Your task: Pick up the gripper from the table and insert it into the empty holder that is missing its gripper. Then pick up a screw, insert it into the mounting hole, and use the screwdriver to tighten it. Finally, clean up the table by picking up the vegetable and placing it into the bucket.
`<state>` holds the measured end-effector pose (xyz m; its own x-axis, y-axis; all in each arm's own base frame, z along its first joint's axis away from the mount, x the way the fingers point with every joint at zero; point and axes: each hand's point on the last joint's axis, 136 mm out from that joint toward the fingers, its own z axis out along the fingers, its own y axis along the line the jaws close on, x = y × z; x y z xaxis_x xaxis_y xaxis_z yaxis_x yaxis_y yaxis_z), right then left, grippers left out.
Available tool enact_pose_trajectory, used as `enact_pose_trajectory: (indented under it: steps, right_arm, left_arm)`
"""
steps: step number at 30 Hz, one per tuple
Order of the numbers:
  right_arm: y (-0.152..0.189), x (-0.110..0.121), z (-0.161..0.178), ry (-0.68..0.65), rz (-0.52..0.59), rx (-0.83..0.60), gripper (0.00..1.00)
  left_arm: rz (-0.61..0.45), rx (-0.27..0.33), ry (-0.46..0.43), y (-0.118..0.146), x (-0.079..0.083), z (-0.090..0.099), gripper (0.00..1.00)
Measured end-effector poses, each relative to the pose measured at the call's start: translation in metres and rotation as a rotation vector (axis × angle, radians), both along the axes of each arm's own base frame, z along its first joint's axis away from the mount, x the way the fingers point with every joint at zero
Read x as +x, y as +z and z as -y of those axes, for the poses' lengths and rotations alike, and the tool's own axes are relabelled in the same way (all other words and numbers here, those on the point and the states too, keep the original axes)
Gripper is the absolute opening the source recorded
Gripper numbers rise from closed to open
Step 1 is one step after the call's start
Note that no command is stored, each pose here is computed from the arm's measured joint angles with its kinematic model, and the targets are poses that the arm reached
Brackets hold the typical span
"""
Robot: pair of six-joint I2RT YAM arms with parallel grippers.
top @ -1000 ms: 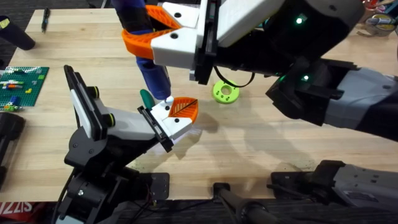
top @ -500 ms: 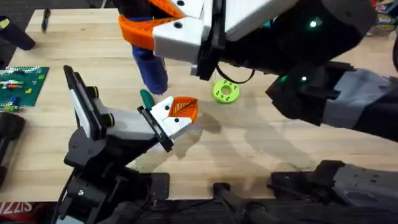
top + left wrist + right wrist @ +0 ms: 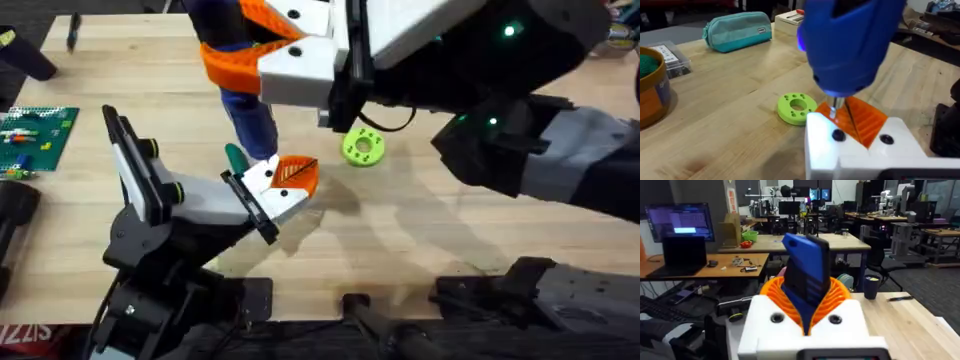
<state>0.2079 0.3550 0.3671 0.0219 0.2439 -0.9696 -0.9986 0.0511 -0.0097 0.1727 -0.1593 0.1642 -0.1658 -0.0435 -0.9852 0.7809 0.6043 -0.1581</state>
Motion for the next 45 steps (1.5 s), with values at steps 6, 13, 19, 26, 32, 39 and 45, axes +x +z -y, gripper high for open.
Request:
enact_pose_trajectory:
  steps: [6, 13, 19, 26, 32, 39, 45]
  right_arm:
    - [-0.001, -0.001, 0.0, 0.009, -0.005, -0.006, 0.041]
    - [-0.003, -0.006, -0.001, 0.034, -0.001, -0.013, 0.041]
    - [-0.003, -0.009, -0.002, 0.049, 0.001, -0.017, 0.041]
    - [-0.003, -0.01, -0.002, 0.055, 0.003, -0.017, 0.041]
    - [-0.003, -0.01, -0.002, 0.051, 0.002, -0.016, 0.041]
    - [-0.01, -0.006, -0.005, 0.05, -0.013, -0.028, 0.041]
    - [-0.016, -0.003, -0.008, 0.048, -0.03, -0.037, 0.045]
  left_arm:
    - [0.0, 0.0, 0.0, 0.0, 0.0, 0.0, 0.014]
    - [0.0, 0.0, 0.0, 0.0, 0.0, 0.0, 0.014]
    - [0.0, 0.0, 0.0, 0.0, 0.0, 0.0, 0.014]
    - [0.0, 0.0, 0.0, 0.0, 0.0, 0.0, 0.014]
    - [0.0, 0.0, 0.0, 0.0, 0.0, 0.0, 0.014]
    - [0.0, 0.0, 0.0, 0.0, 0.0, 0.0, 0.014]
    - [-0.001, 0.0, 0.0, 0.0, 0.0, 0.0, 0.014]
